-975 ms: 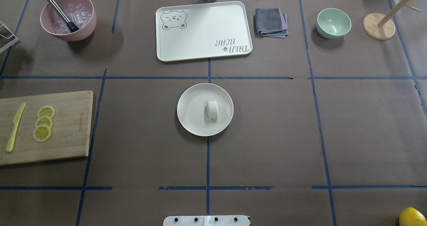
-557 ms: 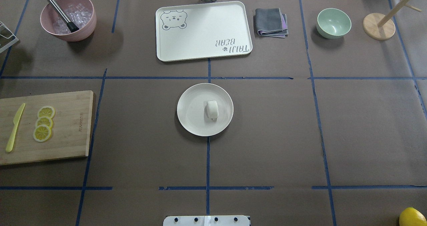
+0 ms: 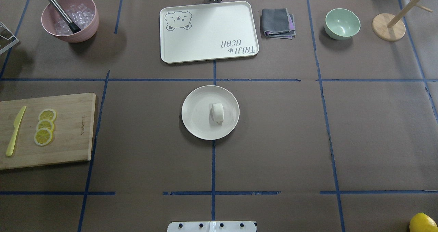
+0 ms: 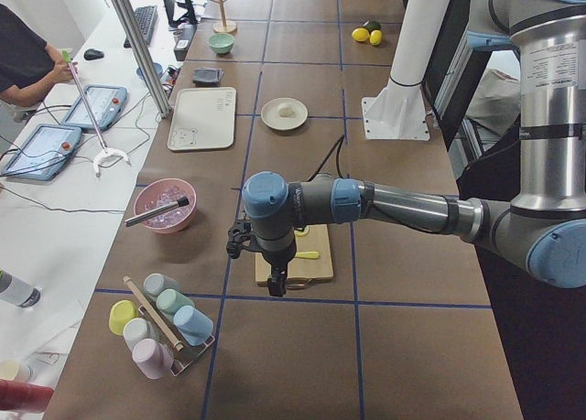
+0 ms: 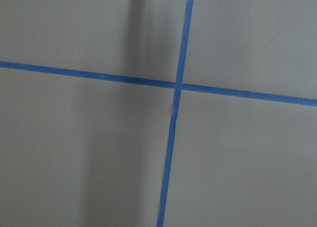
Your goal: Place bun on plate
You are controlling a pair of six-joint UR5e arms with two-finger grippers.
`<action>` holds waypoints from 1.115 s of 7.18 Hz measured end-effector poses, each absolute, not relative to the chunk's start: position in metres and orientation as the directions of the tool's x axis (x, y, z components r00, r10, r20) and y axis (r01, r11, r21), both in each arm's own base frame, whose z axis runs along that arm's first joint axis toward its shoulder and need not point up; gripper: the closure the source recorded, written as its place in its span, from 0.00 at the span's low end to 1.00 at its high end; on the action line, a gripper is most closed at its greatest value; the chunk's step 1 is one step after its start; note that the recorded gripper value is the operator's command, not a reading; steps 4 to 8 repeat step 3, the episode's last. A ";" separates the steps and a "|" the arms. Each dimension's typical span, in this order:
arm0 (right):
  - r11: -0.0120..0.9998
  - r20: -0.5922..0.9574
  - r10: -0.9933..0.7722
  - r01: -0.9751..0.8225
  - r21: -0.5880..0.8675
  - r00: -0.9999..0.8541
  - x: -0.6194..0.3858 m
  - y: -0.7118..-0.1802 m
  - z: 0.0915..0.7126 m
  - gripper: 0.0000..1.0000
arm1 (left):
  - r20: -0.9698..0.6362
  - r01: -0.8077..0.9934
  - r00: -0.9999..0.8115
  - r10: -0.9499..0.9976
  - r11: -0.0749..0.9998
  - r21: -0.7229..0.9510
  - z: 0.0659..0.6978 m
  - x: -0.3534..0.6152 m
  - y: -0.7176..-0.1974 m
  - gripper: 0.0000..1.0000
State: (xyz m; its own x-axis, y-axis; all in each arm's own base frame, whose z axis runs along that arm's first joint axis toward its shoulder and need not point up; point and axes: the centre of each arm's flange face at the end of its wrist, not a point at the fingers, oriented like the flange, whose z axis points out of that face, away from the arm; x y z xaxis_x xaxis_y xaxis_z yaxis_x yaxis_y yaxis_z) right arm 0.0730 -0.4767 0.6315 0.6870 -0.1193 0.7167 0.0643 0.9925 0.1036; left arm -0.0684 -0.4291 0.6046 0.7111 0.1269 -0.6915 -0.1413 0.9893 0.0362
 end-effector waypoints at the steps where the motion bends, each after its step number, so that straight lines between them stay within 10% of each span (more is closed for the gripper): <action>1: 0.992 0.716 -0.120 0.064 0.104 0.688 0.073 -0.477 0.632 0.00 | -0.694 -0.141 0.709 0.130 0.989 0.041 0.603 -0.068 -0.433 0.00; 8: 0.992 0.716 -0.120 0.065 0.104 0.688 0.073 -0.477 0.632 0.00 | -0.691 -0.145 0.707 0.151 0.987 0.067 0.592 -0.068 -0.443 0.00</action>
